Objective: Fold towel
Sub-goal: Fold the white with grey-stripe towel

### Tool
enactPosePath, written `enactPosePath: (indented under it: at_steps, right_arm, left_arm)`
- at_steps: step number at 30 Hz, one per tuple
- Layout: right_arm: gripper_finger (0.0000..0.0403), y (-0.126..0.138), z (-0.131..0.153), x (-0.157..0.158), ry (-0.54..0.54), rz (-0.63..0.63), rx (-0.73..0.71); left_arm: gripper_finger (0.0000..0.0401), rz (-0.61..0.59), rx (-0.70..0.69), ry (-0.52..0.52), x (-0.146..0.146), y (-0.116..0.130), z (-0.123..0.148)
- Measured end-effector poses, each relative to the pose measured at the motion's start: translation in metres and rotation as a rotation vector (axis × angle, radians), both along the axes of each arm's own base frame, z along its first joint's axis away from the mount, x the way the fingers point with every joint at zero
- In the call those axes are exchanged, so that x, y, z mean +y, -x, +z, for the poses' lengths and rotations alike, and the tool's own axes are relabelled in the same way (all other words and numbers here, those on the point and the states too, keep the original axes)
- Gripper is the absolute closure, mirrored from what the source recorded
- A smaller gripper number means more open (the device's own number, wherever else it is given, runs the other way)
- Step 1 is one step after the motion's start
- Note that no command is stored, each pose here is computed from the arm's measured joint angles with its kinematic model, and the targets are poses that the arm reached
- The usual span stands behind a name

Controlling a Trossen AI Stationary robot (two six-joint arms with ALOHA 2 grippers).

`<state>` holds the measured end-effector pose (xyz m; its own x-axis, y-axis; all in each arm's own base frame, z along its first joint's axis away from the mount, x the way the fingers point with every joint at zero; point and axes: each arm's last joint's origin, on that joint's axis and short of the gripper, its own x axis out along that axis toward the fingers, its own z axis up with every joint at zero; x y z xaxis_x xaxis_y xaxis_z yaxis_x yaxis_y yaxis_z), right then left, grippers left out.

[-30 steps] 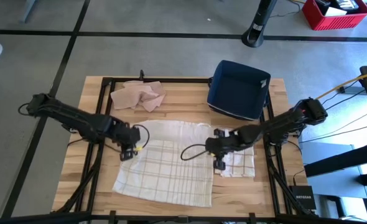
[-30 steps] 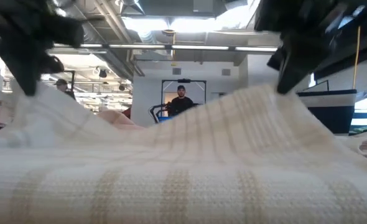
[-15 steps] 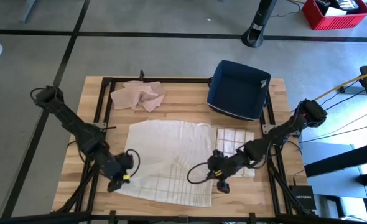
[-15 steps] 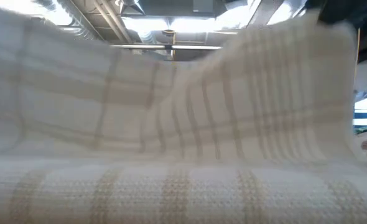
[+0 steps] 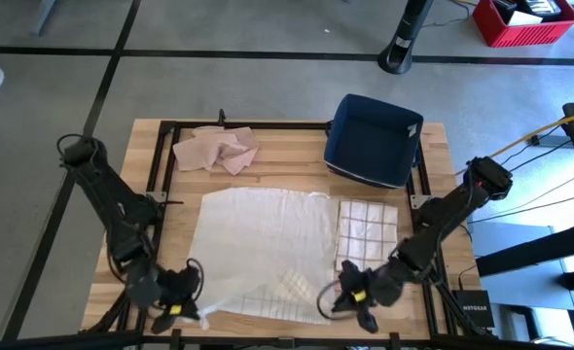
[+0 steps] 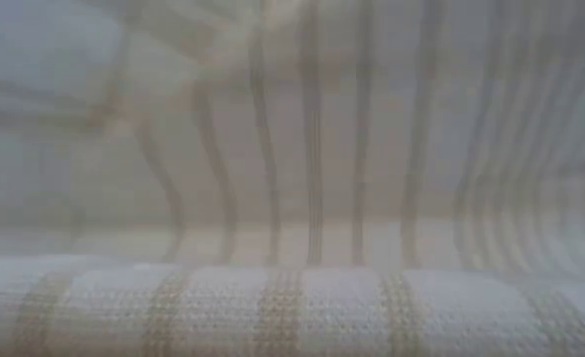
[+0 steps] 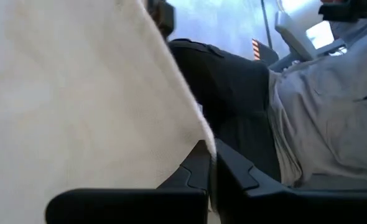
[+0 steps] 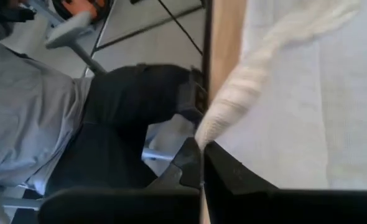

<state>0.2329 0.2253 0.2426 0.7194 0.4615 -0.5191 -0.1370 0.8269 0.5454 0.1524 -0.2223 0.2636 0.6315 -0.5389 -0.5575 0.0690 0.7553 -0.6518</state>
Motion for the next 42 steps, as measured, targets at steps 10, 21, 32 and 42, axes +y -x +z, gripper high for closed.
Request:
enactPosePath:
  at_steps: [10, 21, 32, 42]
  right_arm:
    - [0.0400, 0.025, 0.060, 0.044, 0.185, -0.015, -0.290]
    - [0.0400, 0.021, 0.103, 0.070, 0.320, -0.034, -0.412]
    - [0.0400, 0.021, 0.100, 0.066, 0.442, -0.079, -0.386]
    - [0.0400, 0.021, 0.117, 0.070, 0.391, -0.013, -0.422]
  left_arm:
    - [0.0401, 0.014, -0.284, -0.144, -0.050, 0.008, 0.039]
    - [0.0401, -0.059, -0.532, -0.308, -0.101, 0.021, 0.079]
    - [0.0401, -0.007, -0.502, -0.458, -0.095, 0.021, 0.072]
    - [0.0401, -0.057, -0.611, -0.391, -0.104, 0.029, 0.095]
